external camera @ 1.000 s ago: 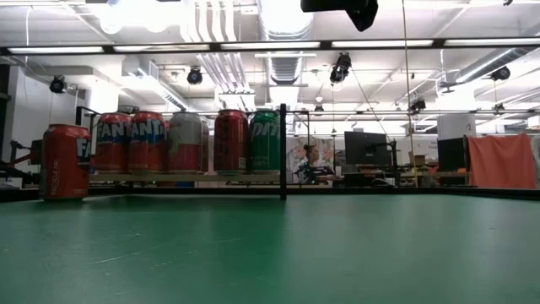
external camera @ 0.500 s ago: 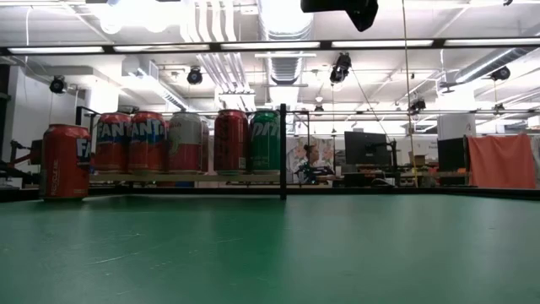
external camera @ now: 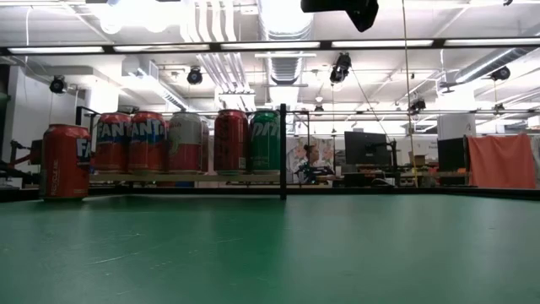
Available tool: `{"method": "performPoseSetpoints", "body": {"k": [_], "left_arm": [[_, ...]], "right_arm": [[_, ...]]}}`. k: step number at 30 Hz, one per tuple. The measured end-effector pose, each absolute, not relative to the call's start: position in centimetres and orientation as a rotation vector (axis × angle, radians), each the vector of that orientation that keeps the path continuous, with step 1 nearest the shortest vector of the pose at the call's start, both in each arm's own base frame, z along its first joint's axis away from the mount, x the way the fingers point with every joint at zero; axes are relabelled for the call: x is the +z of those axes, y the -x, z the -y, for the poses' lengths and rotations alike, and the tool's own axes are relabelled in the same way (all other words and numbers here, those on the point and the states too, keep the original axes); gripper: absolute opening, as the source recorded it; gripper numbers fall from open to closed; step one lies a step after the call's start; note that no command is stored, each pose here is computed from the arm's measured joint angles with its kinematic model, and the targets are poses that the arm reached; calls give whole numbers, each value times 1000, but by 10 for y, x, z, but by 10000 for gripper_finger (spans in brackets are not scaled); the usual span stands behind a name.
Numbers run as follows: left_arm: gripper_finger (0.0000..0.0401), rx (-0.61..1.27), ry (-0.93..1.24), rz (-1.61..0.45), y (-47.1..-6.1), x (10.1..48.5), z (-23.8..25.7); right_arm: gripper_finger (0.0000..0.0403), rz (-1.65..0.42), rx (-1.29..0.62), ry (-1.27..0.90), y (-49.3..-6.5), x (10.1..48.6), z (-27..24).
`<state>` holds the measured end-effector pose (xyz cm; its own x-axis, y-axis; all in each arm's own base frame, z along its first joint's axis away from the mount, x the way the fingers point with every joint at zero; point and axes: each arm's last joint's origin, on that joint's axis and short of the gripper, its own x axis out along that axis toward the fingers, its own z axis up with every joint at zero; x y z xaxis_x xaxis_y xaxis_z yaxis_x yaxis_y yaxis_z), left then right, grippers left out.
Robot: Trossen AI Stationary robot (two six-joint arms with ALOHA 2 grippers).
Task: Place canned beverage on shelf
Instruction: Put the red soda can on the shelf aligned with the other red soda can
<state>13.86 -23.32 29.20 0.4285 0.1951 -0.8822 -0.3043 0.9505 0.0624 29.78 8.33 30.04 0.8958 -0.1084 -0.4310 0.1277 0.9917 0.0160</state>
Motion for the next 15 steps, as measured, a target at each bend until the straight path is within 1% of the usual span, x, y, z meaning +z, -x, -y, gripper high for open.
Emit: {"method": "performPoseSetpoints", "body": {"k": [8, 12, 15], "left_arm": [[263, 350, -91, -853, -167, 333, 212], [263, 417, -156, -862, -181, 354, 190], [263, 424, -197, -861, -194, 368, 172]], "right_arm": [[13, -445, -122, -42, -298, 300, -83], [13, -448, -122, -41, -298, 300, -83], [13, -458, -123, -36, -297, 299, -83]]}}
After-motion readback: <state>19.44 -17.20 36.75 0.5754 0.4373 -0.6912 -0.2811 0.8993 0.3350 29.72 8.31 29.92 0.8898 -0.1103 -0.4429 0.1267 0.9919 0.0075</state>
